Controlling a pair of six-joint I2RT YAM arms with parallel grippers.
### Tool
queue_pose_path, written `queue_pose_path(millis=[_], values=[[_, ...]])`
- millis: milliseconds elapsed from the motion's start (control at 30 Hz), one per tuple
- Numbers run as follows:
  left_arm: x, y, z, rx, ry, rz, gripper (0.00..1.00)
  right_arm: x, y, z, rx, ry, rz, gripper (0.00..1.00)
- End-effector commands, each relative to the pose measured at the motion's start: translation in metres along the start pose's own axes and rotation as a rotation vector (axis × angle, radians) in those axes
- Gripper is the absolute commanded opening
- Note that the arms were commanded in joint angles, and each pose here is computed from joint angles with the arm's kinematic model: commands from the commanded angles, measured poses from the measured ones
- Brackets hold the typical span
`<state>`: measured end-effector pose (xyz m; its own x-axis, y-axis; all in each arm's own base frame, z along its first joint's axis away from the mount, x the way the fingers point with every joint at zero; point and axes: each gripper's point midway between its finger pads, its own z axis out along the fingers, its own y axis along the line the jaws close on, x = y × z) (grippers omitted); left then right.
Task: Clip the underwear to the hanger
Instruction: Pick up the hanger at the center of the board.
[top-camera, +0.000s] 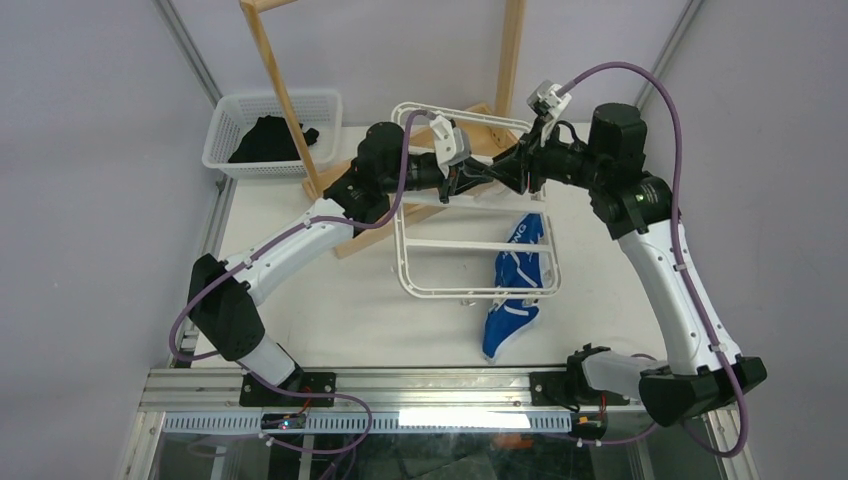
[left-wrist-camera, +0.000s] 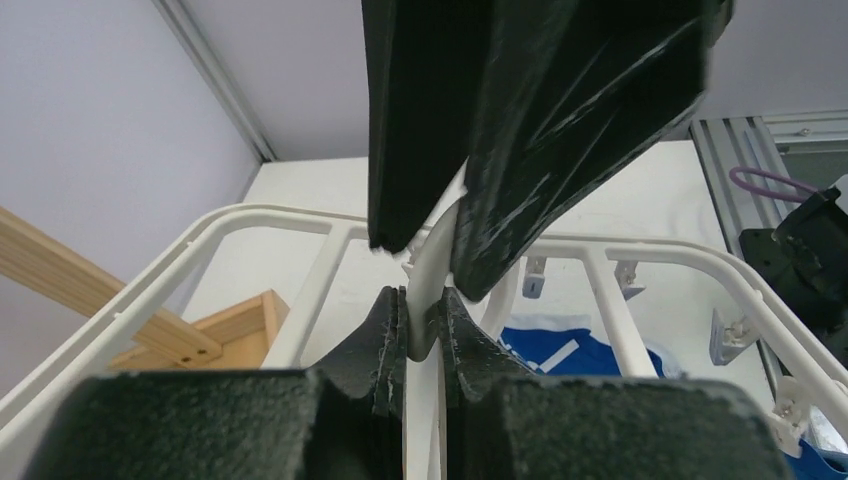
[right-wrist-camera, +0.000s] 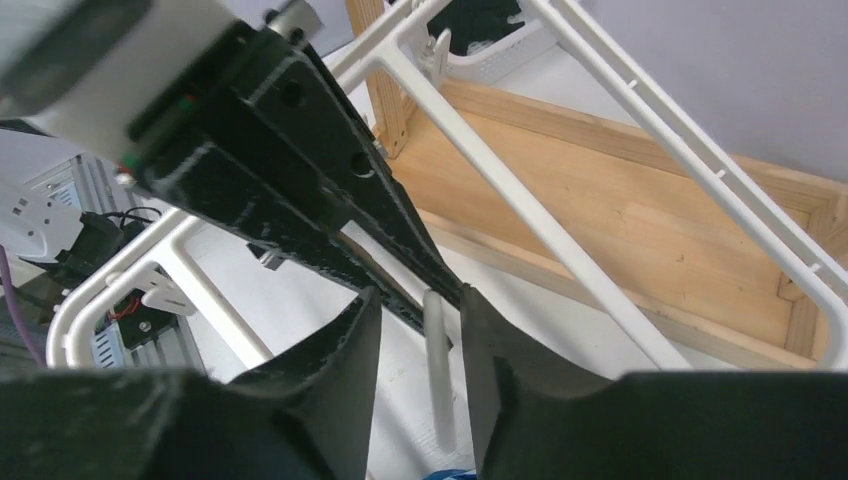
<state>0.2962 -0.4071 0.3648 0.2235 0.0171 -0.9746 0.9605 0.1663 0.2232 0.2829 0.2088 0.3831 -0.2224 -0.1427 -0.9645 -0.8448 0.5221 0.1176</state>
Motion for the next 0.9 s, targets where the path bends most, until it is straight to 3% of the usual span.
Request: queue_pose_path(millis=[0,133,167,333,700,867], values=[[-0.046,0.008,-0.010,-0.063,-0.127,0.072,0.00,-0.049,0.015,-0.028,0.063,-0.220,-0.154,0.45],[-0.059,0.016,-0.015,-0.124,-0.159,0.015,0.00,-0.053,0.011,-0.050,0.184,-0.406,-0.231,0.68],[-0.065,0.017,-0.017,-0.136,-0.174,-0.002,0.00,-0.049,0.012,-0.054,0.201,-0.445,-0.243,0.70],[-0.090,0.010,-0.026,-0.127,-0.263,-0.053,0.00,-0.016,0.012,-0.063,0.247,-0.580,-0.252,0.71],[-0.137,-0.022,-0.054,-0.036,-0.411,-0.028,0.00,0.016,0.009,-0.035,0.152,-0.571,-0.037,0.69],[-0.144,-0.031,-0.056,0.009,-0.432,-0.020,0.00,0.011,0.027,-0.023,0.006,-0.563,-0.055,0.67]])
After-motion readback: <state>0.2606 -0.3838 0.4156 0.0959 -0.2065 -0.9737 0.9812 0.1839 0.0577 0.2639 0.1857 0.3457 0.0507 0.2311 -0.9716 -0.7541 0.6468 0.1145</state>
